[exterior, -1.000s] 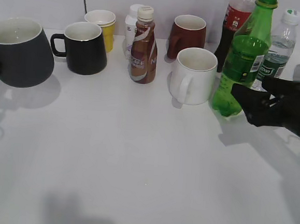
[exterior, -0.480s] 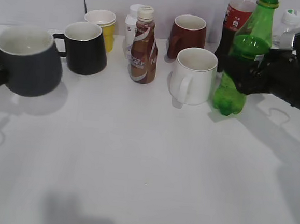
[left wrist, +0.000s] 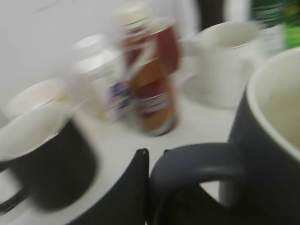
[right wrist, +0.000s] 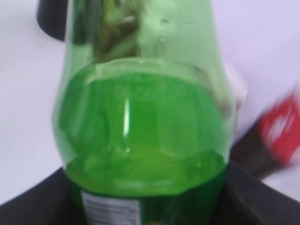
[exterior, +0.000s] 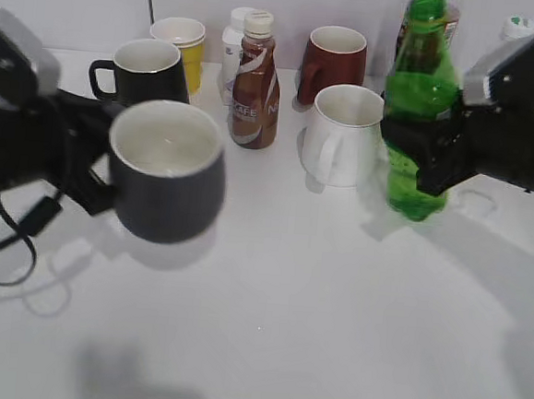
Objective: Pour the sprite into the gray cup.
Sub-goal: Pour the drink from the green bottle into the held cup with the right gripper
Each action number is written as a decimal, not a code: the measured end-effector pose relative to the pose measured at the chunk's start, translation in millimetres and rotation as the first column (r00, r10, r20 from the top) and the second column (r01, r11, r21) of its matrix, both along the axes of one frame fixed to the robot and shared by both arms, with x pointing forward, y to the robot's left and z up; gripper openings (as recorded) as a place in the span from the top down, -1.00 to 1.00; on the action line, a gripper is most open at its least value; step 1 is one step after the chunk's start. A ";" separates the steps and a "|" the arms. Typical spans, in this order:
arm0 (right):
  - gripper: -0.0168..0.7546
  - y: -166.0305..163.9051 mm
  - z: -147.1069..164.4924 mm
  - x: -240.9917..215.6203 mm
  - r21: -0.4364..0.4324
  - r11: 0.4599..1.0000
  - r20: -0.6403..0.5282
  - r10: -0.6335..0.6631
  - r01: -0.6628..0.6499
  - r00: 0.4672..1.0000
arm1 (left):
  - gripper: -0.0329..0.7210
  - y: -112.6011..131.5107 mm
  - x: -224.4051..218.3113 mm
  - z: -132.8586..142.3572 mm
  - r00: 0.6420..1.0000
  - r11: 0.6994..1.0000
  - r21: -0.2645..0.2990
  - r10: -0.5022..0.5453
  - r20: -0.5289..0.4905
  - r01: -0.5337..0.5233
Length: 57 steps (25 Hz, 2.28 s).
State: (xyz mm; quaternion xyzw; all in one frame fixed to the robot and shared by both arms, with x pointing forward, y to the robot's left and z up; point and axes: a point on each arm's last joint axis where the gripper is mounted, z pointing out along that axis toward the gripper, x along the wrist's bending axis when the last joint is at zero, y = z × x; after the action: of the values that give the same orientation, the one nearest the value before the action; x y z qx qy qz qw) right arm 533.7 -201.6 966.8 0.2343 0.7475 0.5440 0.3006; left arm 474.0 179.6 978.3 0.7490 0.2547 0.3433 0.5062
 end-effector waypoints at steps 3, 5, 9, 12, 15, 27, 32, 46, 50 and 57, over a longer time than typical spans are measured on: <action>-0.10 13.7 19.8 -14.7 -0.176 0.984 0.064 0.006 0.006 0.998 | 0.77 -23.1 -13.3 0.1 0.995 0.995 -0.004 -0.097 -0.002 0.097; -0.10 22.4 36.1 -25.2 -0.234 0.972 0.138 0.026 0.007 0.990 | 0.77 -35.6 -21.8 0.6 0.989 0.989 -0.012 -0.146 -0.004 0.146; -0.10 41.1 57.4 -43.7 -0.352 0.936 0.294 0.117 -0.007 0.949 | 0.77 -47.8 -27.4 2.6 0.986 0.986 -0.028 -0.165 -0.024 0.164; -0.10 48.2 61.8 -47.2 -0.448 0.894 0.325 0.150 0.012 0.934 | 0.77 -51.3 -25.0 6.7 0.987 0.987 -0.030 -0.157 -0.029 0.156; -0.10 52.6 64.0 -47.5 -0.528 0.849 0.358 0.201 0.020 0.912 | 0.77 -53.3 -19.4 11.4 0.989 0.990 -0.014 -0.140 -0.041 0.140; -0.10 58.3 68.3 -48.3 -0.700 0.711 0.462 0.381 0.066 0.801 | 0.77 -58.4 -17.8 11.9 0.987 0.991 0.038 -0.126 -0.100 0.131; -0.10 58.7 68.3 -48.6 -0.751 0.654 0.480 0.443 0.093 0.757 | 0.77 -63.3 -19.9 11.0 0.981 0.991 0.059 -0.110 -0.158 0.120; -0.10 58.8 68.9 -48.4 -0.826 0.537 0.499 0.559 0.169 0.662 | 0.77 -67.5 -15.3 16.8 0.973 0.989 0.110 -0.075 -0.217 0.101; -0.10 59.3 70.1 -48.4 -0.826 0.532 0.510 0.570 0.184 0.644 | 0.77 -67.4 -15.3 16.7 0.973 0.989 0.112 -0.075 -0.218 0.101; -0.10 59.8 73.8 -47.6 -0.814 0.537 0.544 0.569 0.222 0.616 | 0.77 -67.2 -15.4 16.3 0.973 0.988 0.119 -0.075 -0.218 0.103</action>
State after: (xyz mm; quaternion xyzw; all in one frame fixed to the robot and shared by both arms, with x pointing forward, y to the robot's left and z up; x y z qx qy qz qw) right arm 486.1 -141.8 1040.6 -0.2754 0.7277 0.2014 0.5950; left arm 458.6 112.3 994.7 0.8233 0.2509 0.2538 0.4414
